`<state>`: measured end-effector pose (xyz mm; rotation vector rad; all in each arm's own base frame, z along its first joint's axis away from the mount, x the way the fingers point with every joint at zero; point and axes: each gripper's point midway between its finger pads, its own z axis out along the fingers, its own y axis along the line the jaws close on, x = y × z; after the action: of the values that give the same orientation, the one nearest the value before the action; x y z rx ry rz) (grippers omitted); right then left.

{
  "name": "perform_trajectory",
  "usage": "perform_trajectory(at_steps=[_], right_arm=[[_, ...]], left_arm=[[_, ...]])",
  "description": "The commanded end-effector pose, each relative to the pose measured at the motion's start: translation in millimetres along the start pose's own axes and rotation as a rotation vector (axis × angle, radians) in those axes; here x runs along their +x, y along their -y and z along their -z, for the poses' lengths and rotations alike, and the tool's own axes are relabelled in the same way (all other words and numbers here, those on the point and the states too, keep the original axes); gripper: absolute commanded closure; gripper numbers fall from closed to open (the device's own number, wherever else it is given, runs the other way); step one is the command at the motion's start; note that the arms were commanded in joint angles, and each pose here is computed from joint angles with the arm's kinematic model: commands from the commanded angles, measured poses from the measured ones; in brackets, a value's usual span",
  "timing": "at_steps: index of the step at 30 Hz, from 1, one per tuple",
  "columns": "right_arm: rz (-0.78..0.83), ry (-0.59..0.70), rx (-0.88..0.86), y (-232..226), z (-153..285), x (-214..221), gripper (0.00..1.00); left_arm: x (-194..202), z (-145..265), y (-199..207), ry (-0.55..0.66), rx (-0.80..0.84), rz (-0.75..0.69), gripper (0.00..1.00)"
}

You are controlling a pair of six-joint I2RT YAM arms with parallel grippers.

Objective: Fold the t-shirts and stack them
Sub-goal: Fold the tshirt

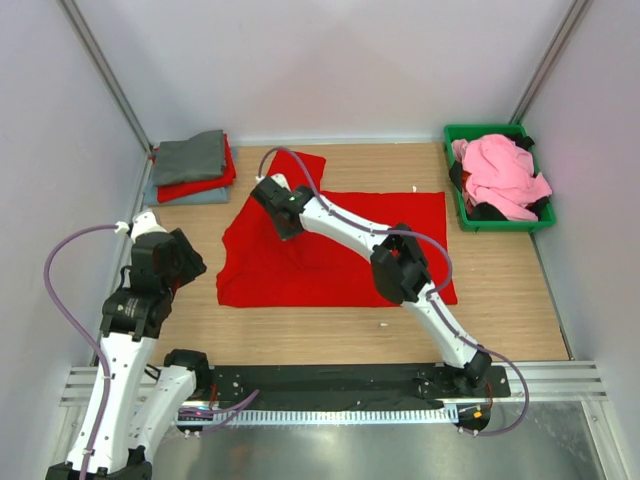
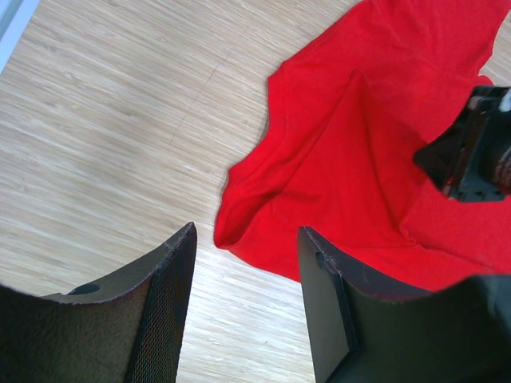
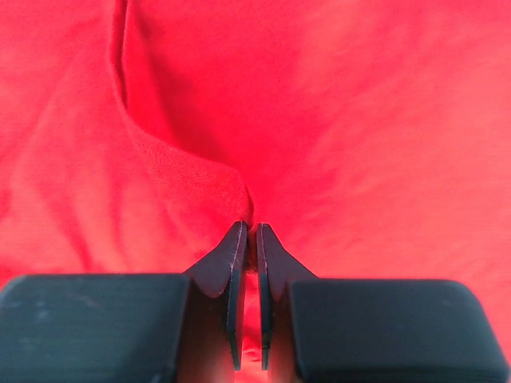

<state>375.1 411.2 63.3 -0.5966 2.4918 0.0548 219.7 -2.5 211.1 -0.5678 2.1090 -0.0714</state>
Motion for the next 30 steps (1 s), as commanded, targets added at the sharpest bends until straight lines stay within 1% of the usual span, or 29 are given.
perform_trajectory(at_steps=[1,7,11,12,14,15,17,18,20,22,23,25,26,28,29,30], right_arm=[[-0.015,0.110,0.017,21,33,-38,0.88],[-0.009,0.100,0.026,30,18,-36,0.88],[-0.006,0.079,0.041,37,7,-30,0.82],[-0.004,0.072,0.046,38,1,-28,0.77],[-0.002,0.072,0.072,47,-2,-29,0.71],[-0.005,0.068,0.084,51,-4,-29,0.62],[-0.011,0.065,0.101,58,-6,-29,0.47],[-0.015,0.071,0.129,67,-6,-31,0.32],[-0.021,0.079,0.173,79,-2,-36,0.19],[-0.036,0.095,0.232,101,10,-44,0.16],[-0.040,0.084,0.257,110,16,-41,0.16],[-0.081,0.092,0.270,126,30,-41,0.15],[-0.104,0.118,0.257,132,49,-38,0.15],[-0.147,0.137,0.224,138,66,-30,0.15],[-0.174,0.172,0.205,145,88,-22,0.15],[-0.188,0.176,0.190,146,95,-13,0.14]], left_arm=[[-3,-3,2,0.012,0.004,0.003,0.46],[-3,-4,2,0.008,0.002,0.002,0.45],[-2,-5,2,0.003,-0.001,0.000,0.45],[-2,-6,2,0.000,-0.003,0.000,0.46],[-1,-6,2,-0.003,-0.003,-0.002,0.46],[-1,-7,2,-0.004,-0.005,-0.002,0.45],[0,-7,1,-0.009,-0.008,-0.003,0.45],[0,-8,1,-0.011,-0.009,-0.004,0.45],[1,-9,2,-0.016,-0.010,-0.005,0.45],[1,-10,2,-0.022,-0.012,-0.007,0.46],[3,-12,2,-0.030,-0.015,-0.009,0.46],[6,-14,4,-0.046,-0.005,-0.010,0.45],[10,-17,6,-0.071,-0.001,-0.017,0.45],[17,-21,17,-0.121,0.047,-0.029,0.44],[22,-26,20,-0.156,0.048,-0.035,0.44],[25,-28,24,-0.182,0.063,-0.033,0.44]])
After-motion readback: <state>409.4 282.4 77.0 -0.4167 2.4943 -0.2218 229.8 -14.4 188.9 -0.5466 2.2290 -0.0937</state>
